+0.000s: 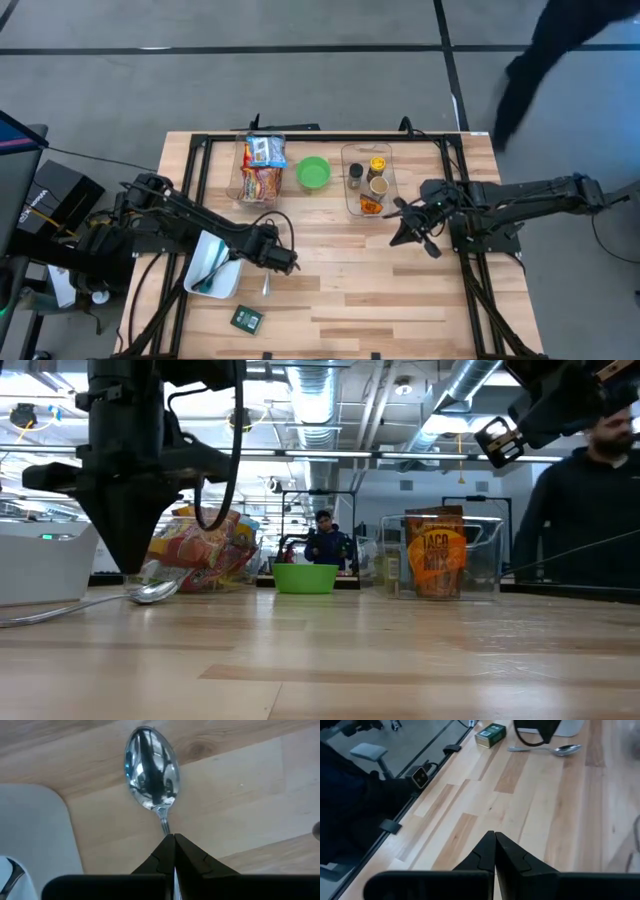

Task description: Pick & Place Food Item

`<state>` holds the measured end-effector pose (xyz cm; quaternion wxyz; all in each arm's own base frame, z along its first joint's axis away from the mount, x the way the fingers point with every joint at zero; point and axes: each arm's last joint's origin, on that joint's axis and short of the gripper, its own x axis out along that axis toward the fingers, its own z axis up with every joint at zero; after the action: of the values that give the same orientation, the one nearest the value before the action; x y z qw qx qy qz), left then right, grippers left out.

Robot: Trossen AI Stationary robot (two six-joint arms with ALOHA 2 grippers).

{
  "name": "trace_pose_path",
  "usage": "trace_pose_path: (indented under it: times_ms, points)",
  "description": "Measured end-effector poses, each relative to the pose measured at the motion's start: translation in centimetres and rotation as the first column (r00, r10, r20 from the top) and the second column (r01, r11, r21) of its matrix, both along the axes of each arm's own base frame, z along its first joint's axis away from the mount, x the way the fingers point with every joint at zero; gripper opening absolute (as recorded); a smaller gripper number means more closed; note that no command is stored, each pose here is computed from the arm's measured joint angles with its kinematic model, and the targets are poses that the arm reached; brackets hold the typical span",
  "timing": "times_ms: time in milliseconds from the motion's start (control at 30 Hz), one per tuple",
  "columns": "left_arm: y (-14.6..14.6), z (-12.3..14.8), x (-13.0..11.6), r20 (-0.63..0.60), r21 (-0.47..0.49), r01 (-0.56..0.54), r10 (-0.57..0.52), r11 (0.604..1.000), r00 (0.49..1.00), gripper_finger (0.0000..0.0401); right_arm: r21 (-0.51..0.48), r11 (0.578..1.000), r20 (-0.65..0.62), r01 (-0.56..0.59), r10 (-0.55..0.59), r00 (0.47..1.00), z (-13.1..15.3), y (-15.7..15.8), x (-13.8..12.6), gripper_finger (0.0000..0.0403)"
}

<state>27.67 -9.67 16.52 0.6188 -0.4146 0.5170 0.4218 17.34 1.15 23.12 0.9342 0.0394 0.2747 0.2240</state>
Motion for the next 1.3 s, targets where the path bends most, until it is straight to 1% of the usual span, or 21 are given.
trace_pose_path:
  times_ms: [233,367,633,800,1100,1300]
  points:
    - [0.1,-0.8,-0.3,0.000,-0.002,0.000,0.000,1.000,1.000,0.0000,0.006,0.999,-0.005,0.045,-0.045,0.999,0.0,-0.7,0.0,0.0000]
    - [0.1,-1.5,-0.6,0.001,-0.054,0.003,-0.003,0.999,1.000,0.0000,0.005,0.999,-0.005,0.045,-0.045,0.999,0.0,-0.7,0.0,0.0000]
    - [0.0,-1.5,-0.4,0.016,-0.061,0.005,-0.004,0.998,1.000,0.0011,0.000,0.999,0.005,0.042,-0.041,0.999,0.0,-0.7,0.1,0.0000]
    - [0.0,-1.5,-0.4,0.015,-0.061,0.004,-0.003,0.998,1.000,0.0032,-0.002,0.999,0.006,0.045,-0.045,0.999,0.0,-0.8,0.1,0.0000]
    - [0.1,-1.5,-0.4,0.013,-0.060,0.003,-0.002,0.998,1.000,0.0089,-0.002,0.997,0.006,0.074,-0.074,0.997,0.0,-1.3,0.1,0.0000]
    - [0.1,-1.5,-0.4,0.016,-0.052,0.003,-0.002,0.999,1.000,0.0100,0.000,0.997,0.005,0.075,-0.075,0.997,0.0,-1.3,0.1,0.0000]
